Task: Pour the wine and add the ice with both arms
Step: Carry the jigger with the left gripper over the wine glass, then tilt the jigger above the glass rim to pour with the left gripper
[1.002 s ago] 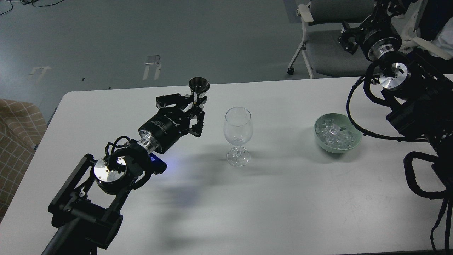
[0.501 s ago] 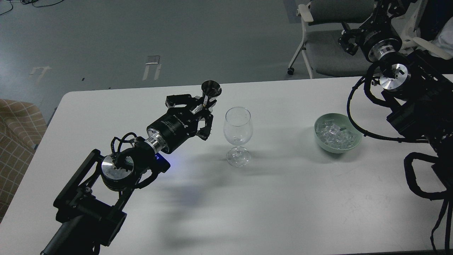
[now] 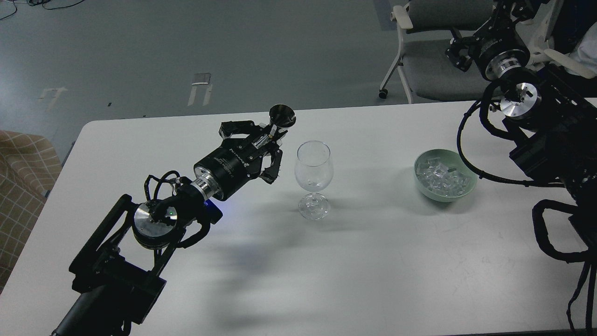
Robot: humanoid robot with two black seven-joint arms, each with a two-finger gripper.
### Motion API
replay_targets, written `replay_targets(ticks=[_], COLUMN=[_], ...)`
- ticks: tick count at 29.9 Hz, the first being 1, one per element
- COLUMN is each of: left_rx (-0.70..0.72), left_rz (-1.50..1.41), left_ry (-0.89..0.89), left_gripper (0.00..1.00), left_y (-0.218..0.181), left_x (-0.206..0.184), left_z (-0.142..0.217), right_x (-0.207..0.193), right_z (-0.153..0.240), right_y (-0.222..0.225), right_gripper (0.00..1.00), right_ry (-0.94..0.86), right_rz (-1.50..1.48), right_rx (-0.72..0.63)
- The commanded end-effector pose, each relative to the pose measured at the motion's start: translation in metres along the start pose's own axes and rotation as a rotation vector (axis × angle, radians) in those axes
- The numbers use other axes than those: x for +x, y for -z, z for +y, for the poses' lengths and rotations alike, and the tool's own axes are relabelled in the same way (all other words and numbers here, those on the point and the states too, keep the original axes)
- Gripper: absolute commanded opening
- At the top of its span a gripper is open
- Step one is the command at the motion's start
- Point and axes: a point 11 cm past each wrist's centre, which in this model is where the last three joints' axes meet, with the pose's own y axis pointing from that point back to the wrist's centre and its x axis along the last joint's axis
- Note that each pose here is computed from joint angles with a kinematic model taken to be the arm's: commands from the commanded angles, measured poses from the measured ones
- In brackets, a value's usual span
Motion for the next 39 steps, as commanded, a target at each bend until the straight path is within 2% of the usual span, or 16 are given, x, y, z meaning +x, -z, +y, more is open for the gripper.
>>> replay_targets(ticks=[1, 39], left_rx=[0.003, -0.007], left_rz=[-0.008, -0.300], left_ry=[-0.005, -0.028], left_gripper=[0.00, 0.00], left_y=[0.0008, 0.0017], left_x=[0.0011, -0.0040], left_z=[0.0004, 0.0002], right_x=[-0.0007, -0.0054], right_z=[-0.0003, -0.0015], right_y=[0.0006, -0.0012], right_gripper=[1.00, 1.00], right_ry=[0.001, 0.009], right_rz=[0.000, -0.004], right_rx=[0.001, -0.002])
